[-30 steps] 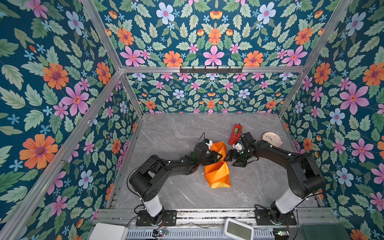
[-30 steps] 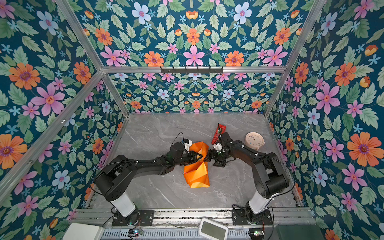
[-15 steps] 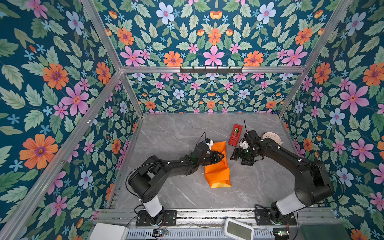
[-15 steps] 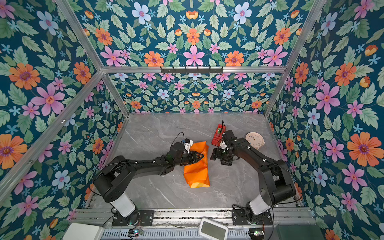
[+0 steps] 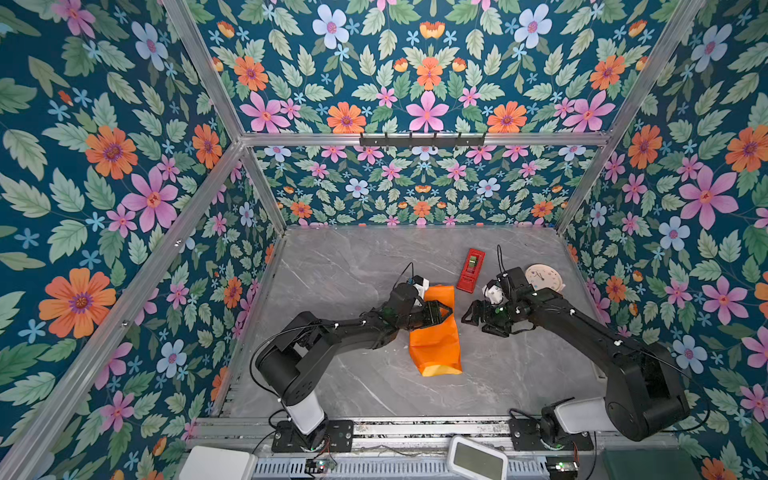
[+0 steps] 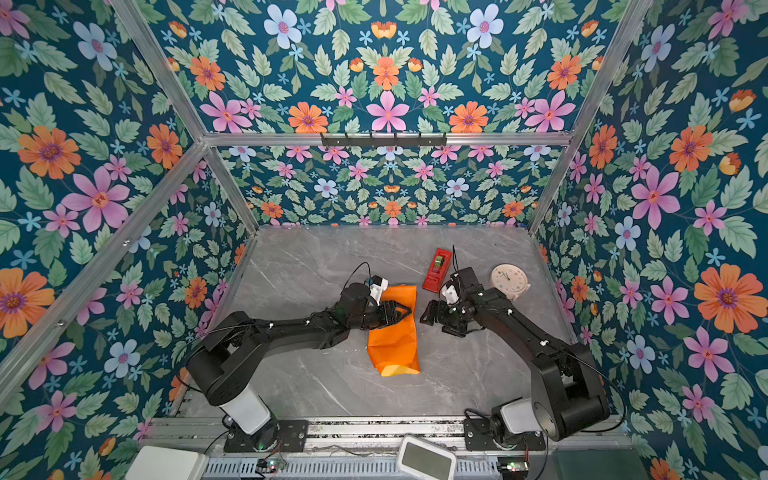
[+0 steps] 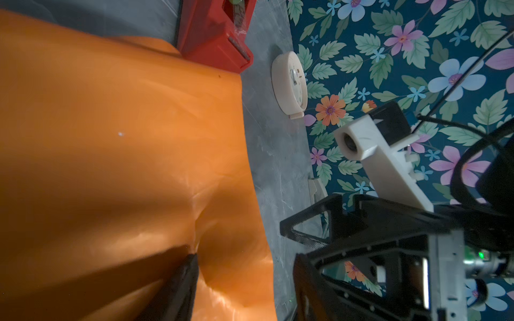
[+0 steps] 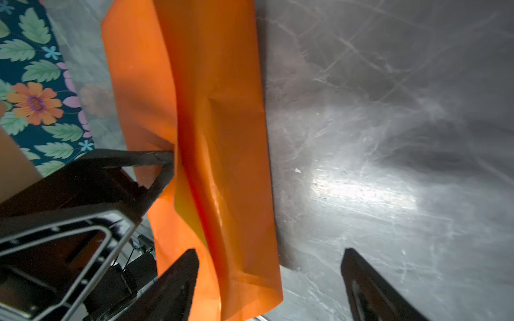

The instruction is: Wrap the gift box in paper

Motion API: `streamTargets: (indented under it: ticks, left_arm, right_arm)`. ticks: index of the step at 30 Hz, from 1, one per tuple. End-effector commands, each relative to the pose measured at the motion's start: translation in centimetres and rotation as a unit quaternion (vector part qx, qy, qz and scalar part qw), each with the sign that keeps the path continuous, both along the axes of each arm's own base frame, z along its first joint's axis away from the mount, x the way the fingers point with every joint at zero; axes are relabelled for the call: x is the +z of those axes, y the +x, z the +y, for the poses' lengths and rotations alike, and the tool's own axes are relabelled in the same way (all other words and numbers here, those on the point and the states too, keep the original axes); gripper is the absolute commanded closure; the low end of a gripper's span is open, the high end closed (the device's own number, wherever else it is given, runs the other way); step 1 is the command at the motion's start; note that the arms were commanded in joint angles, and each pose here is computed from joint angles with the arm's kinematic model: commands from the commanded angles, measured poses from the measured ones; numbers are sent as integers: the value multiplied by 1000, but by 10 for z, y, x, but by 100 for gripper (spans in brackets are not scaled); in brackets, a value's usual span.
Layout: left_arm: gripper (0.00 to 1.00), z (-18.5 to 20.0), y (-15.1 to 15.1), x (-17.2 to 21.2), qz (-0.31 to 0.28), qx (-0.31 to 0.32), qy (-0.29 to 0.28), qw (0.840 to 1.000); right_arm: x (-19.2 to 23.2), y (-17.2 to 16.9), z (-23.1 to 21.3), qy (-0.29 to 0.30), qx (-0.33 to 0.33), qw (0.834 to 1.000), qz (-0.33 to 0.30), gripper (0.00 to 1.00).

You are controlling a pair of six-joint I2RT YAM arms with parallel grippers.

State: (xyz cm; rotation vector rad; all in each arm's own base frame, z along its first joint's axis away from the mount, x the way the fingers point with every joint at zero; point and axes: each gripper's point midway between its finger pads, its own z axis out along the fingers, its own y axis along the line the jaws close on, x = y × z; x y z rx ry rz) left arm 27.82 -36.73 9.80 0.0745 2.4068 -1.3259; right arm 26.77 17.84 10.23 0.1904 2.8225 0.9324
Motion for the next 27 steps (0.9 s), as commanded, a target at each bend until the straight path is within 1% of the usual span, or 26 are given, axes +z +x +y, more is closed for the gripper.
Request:
streamTargets:
  ticks: [1, 5, 10, 16, 19, 21, 27]
  left_arm:
    - [38, 39, -23, -67, 91, 22, 128, 987]
    - [37, 38, -22, -65, 89, 22, 128, 988]
    - [36, 35, -19, -60, 84, 22, 123, 989]
    - [35, 23, -9, -42, 67, 18, 105, 992]
    - [34, 14, -1, -26, 49, 13, 87, 995]
    - [32, 9, 6, -12, 30, 14, 76, 997]
    - [25, 2, 17, 22, -12, 19, 54, 998]
  right_arm:
    - [10, 1, 20, 50, 25, 998, -25, 15]
    - [2, 0, 30, 49, 39, 998, -22, 13]
    - [-12, 7, 33, 39, 38, 998, -14, 14]
    - [-30, 12, 23, 0, 28, 1000, -9, 19]
    - [-38, 12, 14, -28, 21, 999, -5, 23]
    - [-46, 10, 9, -46, 17, 999, 3, 26]
    - [-61, -1, 2, -65, 17, 997, 31, 32]
